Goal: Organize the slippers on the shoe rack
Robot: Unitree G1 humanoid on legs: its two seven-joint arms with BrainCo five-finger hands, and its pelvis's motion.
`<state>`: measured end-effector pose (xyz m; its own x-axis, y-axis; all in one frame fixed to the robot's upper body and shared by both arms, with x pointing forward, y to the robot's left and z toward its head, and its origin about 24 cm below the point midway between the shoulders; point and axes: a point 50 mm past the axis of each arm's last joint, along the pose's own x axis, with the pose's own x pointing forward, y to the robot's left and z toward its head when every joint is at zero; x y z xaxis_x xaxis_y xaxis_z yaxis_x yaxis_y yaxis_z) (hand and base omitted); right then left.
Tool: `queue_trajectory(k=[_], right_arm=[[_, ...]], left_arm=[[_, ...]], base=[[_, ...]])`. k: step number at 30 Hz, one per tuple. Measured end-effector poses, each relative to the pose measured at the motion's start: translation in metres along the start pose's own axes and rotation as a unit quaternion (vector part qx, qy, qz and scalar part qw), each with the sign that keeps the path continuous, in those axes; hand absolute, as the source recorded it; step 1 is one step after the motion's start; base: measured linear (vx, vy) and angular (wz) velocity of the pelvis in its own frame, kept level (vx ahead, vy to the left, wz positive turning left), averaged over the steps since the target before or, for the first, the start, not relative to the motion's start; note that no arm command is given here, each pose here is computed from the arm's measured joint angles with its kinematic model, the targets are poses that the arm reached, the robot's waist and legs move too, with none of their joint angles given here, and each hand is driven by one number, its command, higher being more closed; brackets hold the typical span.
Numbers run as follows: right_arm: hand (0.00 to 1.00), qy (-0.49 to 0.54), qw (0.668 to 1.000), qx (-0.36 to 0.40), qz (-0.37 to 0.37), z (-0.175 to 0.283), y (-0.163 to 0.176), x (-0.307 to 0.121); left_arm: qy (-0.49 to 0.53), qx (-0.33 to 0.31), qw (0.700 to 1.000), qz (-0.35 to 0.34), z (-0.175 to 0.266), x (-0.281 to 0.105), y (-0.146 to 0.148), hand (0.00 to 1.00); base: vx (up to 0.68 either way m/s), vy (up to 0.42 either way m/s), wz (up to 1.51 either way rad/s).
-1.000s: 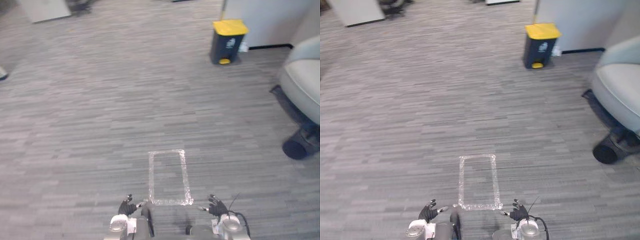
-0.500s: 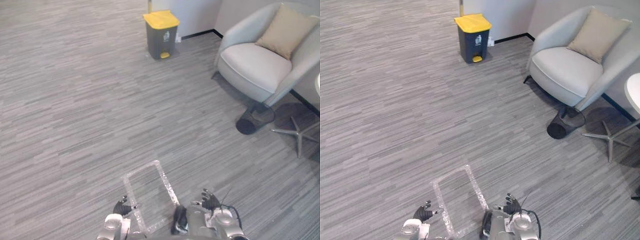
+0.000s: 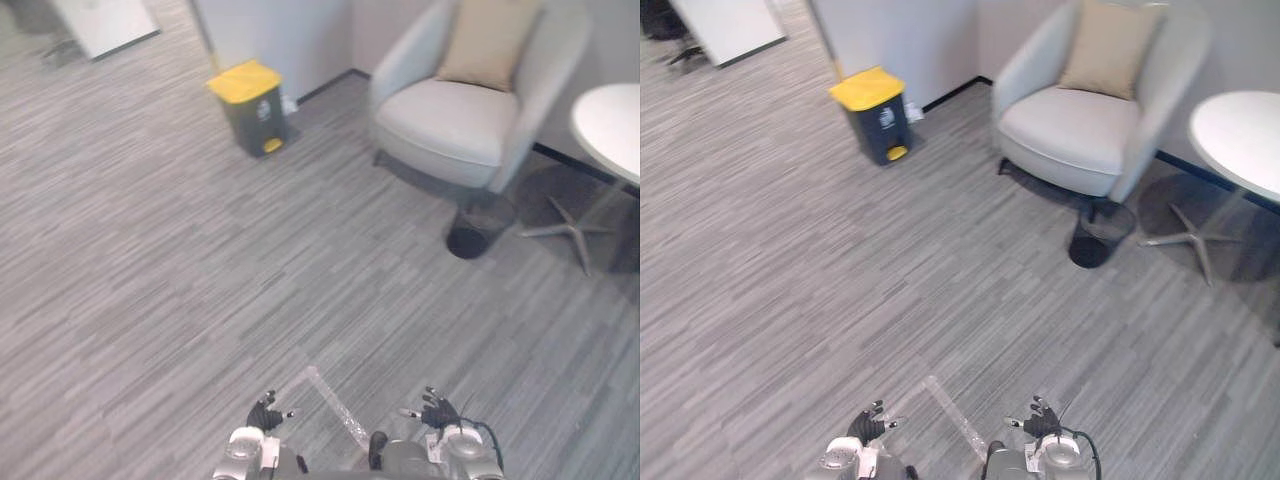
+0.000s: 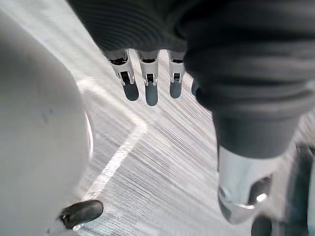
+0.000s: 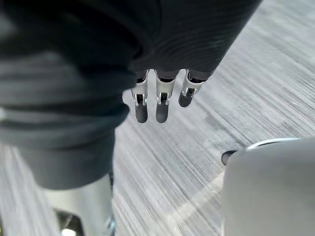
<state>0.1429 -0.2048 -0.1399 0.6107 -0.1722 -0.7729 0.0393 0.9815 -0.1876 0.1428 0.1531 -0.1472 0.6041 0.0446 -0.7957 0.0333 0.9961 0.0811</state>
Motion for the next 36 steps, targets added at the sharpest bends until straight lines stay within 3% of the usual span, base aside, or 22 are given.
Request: queue_trajectory(k=[10,24,28,36], right_arm=[[0.00,0.027,0.999,0.013,0.033,-0.013,0.025,-0.004],[0.00,0.034,0.999,0.008,0.026,-0.015,0.018,-0.002],[0.00,0.030,0.999,0.002,0.012,-0.010,0.006,0.001],[0.00,0.048,0.998,0.037,0.004,-0.023,0.008,-0.004]], left_arm=[[0.021,0.021,0.999,0.025,-0.011,-0.002,0.025,0.00],[0.023,0.026,0.999,0.007,-0.008,0.000,0.016,0.00],[0.020,0.002,1.000,0.012,-0.007,0.000,0.013,0.00],[0.027,0.009,0.999,0.020,-0.011,-0.001,0.020,0.00]], base=[[0.18,0.249,-0.78],[0.06,-0.010,-0.42],[0.06,0.056,-0.80],[-0.01,0.115,-0.49]])
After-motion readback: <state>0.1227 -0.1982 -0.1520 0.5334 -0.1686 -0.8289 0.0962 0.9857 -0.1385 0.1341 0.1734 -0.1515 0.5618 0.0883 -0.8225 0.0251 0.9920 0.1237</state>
